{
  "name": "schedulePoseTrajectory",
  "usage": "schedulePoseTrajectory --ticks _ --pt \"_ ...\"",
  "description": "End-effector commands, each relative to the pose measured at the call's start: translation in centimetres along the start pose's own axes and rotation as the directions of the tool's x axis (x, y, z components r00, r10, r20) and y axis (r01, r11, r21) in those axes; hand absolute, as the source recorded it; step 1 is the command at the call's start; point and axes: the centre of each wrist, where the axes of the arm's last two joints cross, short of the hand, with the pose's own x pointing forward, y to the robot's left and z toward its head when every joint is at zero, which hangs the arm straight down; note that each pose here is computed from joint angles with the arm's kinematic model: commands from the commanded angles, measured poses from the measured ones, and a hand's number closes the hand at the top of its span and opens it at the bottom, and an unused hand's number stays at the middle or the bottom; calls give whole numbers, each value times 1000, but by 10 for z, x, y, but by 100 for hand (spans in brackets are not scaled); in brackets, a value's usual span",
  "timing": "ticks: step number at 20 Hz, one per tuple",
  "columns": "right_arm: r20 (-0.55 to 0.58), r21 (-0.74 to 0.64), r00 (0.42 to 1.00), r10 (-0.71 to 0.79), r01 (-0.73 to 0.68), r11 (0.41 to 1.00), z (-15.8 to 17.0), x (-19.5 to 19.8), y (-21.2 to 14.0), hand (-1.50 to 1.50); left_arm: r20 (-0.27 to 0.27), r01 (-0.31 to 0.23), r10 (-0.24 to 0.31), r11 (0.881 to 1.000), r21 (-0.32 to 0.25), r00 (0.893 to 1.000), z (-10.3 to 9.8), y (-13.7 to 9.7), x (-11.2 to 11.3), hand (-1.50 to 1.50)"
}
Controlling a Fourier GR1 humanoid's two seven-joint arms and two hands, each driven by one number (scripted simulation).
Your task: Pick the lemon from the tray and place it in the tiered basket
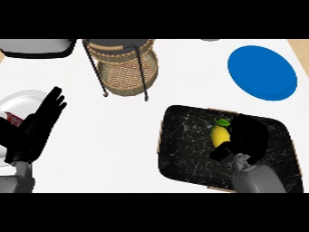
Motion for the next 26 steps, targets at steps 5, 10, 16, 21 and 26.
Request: schedulePoseTrajectory --ticks 5,10,16,21,26 --pt "531 -145 847 36 48 988 -67 -41 -64 150 25 -10 11 999 -30 1000 -7 -9 17 0" --pt "706 -93 646 -289 490 867 -73 -24 -106 150 -4 16 -16 999 -30 1000 2 5 5 0" --pt "828 21 434 -355 609 793 -86 -28 -157 150 -10 -3 3 1000 -2 1000 1 3 3 0" --pt "847 97 377 -374 584 806 -70 12 -195 150 -8 9 -9 1000 6 1000 -1 1 -4 0" --pt "853 124 367 -370 547 828 -34 74 -214 150 9 13 -13 1000 -5 1000 -1 14 18 0"
